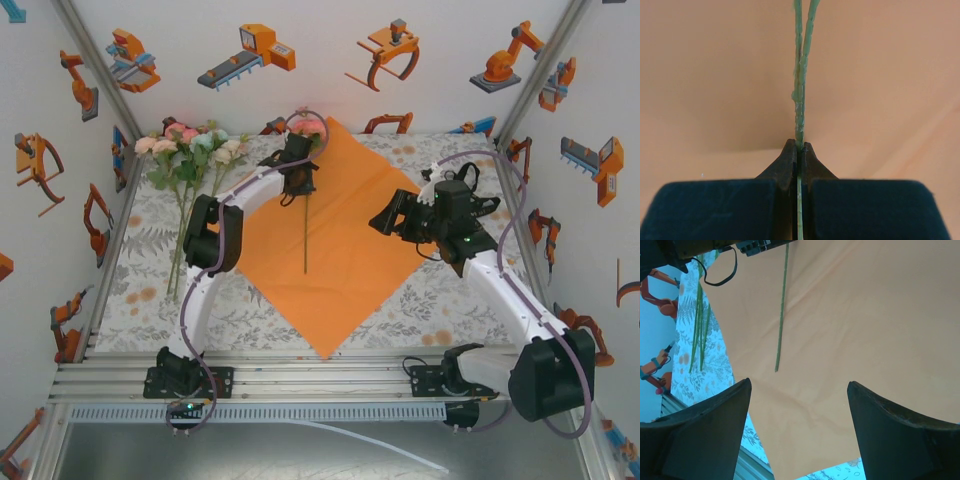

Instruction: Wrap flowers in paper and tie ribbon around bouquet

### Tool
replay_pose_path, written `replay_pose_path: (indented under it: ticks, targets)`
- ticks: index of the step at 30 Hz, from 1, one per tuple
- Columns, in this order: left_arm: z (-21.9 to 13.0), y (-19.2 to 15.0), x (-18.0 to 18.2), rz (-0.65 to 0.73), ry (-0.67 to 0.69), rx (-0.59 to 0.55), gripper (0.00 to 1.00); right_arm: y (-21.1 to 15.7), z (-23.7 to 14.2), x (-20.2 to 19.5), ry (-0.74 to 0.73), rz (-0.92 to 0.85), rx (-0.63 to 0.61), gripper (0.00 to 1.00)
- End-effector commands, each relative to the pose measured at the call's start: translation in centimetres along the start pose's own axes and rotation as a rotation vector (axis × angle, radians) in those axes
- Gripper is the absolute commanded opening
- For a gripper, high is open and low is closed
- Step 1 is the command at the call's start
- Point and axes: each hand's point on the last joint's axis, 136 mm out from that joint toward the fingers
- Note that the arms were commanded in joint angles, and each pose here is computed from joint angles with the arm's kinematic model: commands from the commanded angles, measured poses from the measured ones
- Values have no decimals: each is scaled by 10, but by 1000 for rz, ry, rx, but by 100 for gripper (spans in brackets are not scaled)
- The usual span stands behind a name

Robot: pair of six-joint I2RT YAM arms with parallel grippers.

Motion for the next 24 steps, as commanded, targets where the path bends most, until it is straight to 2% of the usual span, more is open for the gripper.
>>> replay_pose_path:
  ticks: [1, 5, 8, 12, 16, 20, 24]
  targets:
    - [2, -1, 2, -57, 12, 6, 3, -1, 2, -5, -20, -19, 2, 71]
    - [12, -22, 11, -121, 26, 47, 14, -1, 3, -6, -23, -13, 2, 71]
    - [10, -22, 12, -139, 24, 52, 23, -1, 0, -5, -25, -12, 0, 71]
    - [-11, 3, 16, -105, 33, -8, 32, 2, -5, -2, -22, -15, -18, 71]
    - [-53, 38, 31, -59, 68, -82, 40, 4, -12, 2, -14, -23, -35, 71]
    - [-104, 61, 80, 17, 184, -153, 42, 7, -15, 3, -12, -29, -52, 71]
    - [-134, 58, 155, 121, 331, -119, 42, 6, -12, 5, 1, -27, -45, 71]
Point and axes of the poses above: each hand's point on the last joint's axis, 136 mm out from that joint toward the fingers, its own z axis out along the fingers, its own x axis along the line the jaws close on, y = z × x, and after that the axes turned 13 degrees about z, right-handed
